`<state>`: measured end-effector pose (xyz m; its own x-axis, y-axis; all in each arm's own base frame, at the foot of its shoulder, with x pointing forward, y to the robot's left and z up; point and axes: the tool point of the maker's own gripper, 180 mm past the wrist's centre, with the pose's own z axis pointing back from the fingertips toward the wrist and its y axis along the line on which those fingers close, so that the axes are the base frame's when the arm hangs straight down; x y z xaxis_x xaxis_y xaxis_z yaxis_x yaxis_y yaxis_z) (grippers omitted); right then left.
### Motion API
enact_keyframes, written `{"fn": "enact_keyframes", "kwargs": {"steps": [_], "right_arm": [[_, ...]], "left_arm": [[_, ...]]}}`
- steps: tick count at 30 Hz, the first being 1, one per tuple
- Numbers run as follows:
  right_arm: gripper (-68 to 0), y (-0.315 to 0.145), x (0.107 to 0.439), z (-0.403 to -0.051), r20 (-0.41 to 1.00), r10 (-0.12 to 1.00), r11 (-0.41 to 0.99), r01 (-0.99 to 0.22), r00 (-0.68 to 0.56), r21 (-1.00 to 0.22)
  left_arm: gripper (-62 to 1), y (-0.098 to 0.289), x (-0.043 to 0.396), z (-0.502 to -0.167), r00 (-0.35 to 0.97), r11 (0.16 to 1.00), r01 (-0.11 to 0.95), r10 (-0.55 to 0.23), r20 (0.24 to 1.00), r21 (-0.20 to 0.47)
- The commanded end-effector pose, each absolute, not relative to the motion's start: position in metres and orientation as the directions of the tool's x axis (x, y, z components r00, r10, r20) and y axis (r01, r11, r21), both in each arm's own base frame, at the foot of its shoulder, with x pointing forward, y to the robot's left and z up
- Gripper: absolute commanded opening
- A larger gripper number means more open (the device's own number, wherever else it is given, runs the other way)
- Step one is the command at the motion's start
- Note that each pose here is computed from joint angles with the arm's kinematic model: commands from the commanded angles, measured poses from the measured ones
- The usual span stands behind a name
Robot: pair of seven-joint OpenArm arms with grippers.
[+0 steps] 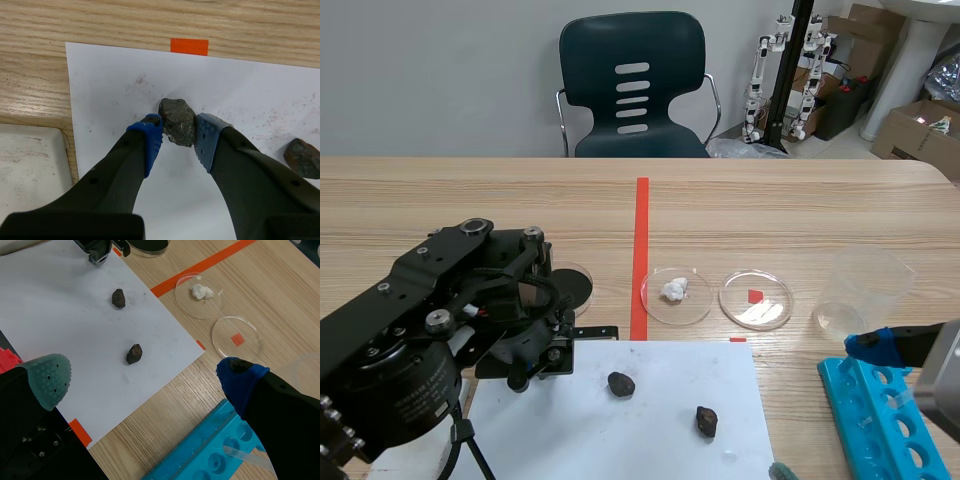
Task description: Pick up the left mineral with the left hand
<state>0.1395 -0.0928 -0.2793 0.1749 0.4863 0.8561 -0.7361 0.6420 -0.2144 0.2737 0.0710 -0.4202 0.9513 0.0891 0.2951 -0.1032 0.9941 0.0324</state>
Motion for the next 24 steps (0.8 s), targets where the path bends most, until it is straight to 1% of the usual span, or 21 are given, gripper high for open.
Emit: {"fn": "enact_keyframes", "kwargs": {"steps": [1,8,11,16,21,24], "right_arm": [[-6.7,-0.089,0.142,-0.271,0.87,0.467,0.646,-0.732,0.155,-0.217],[-6.7,-0.089,0.142,-0.271,0.87,0.467,0.646,-0.732,0.155,-0.217],[-6.7,-0.089,0.142,-0.271,0.87,0.467,0.646,-0.732,0.155,-0.217],[-6.7,-0.089,0.142,-0.271,0.87,0.467,0.646,-0.732,0.155,-0.217],[-6.7,-0.089,0.142,-0.271,0.87,0.467,0.646,-0.732,0.155,-0.217],[-6.7,-0.089,0.142,-0.271,0.87,0.467,0.646,-0.732,0.155,-0.217]], "left_arm": [[-49.4,0.068,0.277,-0.417,0.948,0.994,-0.106,0.094,0.305,0.025],[-49.4,0.07,0.278,-0.414,0.942,0.994,-0.108,0.097,0.32,0.017],[-49.3,0.071,0.28,-0.405,0.924,0.995,-0.103,0.092,0.37,0.008],[-49.3,0.076,0.284,-0.386,0.867,0.996,-0.088,0.078,0.492,-0.004],[-49.3,0.081,0.286,-0.36,0.789,0.997,-0.064,0.071,0.61,-0.033],[-49.3,0.086,0.287,-0.344,0.733,0.998,-0.047,0.059,0.678,-0.036]]}}
